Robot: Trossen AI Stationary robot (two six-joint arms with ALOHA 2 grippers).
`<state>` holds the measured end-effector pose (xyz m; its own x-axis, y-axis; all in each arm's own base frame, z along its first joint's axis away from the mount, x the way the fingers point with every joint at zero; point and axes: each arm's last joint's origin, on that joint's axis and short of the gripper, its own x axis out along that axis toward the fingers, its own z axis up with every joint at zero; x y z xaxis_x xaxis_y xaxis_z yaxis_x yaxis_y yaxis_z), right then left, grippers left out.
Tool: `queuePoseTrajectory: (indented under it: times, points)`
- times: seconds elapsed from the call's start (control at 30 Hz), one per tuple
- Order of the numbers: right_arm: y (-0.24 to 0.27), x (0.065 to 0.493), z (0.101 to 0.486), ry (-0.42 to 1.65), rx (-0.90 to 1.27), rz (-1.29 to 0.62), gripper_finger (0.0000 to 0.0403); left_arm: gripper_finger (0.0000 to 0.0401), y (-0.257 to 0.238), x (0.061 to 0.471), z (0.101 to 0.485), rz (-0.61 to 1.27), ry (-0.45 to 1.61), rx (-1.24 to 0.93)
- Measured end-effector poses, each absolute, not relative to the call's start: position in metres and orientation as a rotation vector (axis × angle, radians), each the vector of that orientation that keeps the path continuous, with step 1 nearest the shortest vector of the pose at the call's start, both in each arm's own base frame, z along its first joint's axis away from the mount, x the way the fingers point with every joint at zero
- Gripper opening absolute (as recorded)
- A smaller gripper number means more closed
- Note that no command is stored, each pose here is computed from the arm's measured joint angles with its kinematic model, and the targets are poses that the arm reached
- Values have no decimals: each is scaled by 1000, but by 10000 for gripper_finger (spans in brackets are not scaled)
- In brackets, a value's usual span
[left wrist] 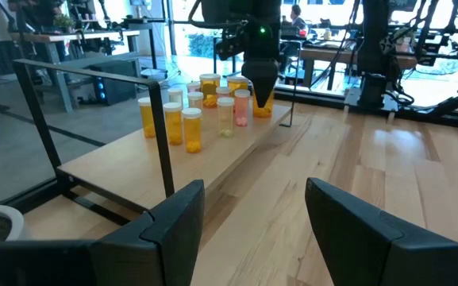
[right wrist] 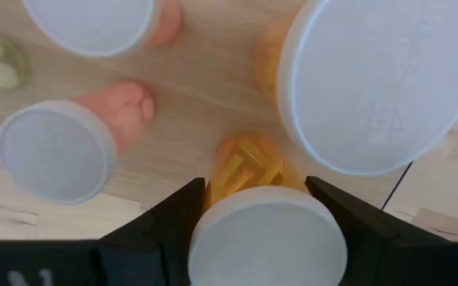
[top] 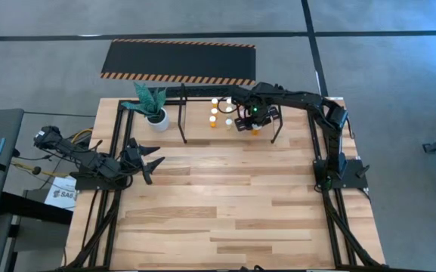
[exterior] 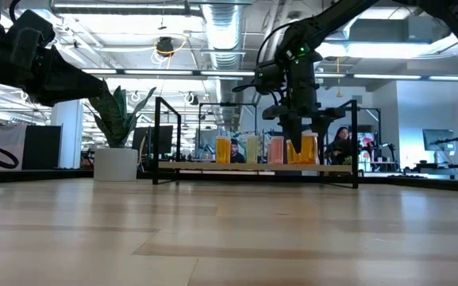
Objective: Pick and place medicine bottles onto shelf by color
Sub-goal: Put the big orange pill bottle aligned with the other big orange pill bottles on the shelf
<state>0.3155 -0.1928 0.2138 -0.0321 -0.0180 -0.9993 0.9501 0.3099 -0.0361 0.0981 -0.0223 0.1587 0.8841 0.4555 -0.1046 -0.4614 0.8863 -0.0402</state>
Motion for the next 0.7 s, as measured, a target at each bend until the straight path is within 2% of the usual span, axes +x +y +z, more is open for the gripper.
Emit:
queuePoseTrajectory:
  times: [0.33, 0.5, 0.7]
  points:
    - [-193, 316, 214, 1335, 976, -1029, 247, 208, -22, 98, 159, 477, 93, -65]
    - [-193, 315, 214, 1329, 996, -1050, 282, 208, -22, 98, 159, 477, 94, -64]
    - [-192, 314, 214, 1337, 1030, -1087, 342, 208, -22, 98, 159, 477, 94, -64]
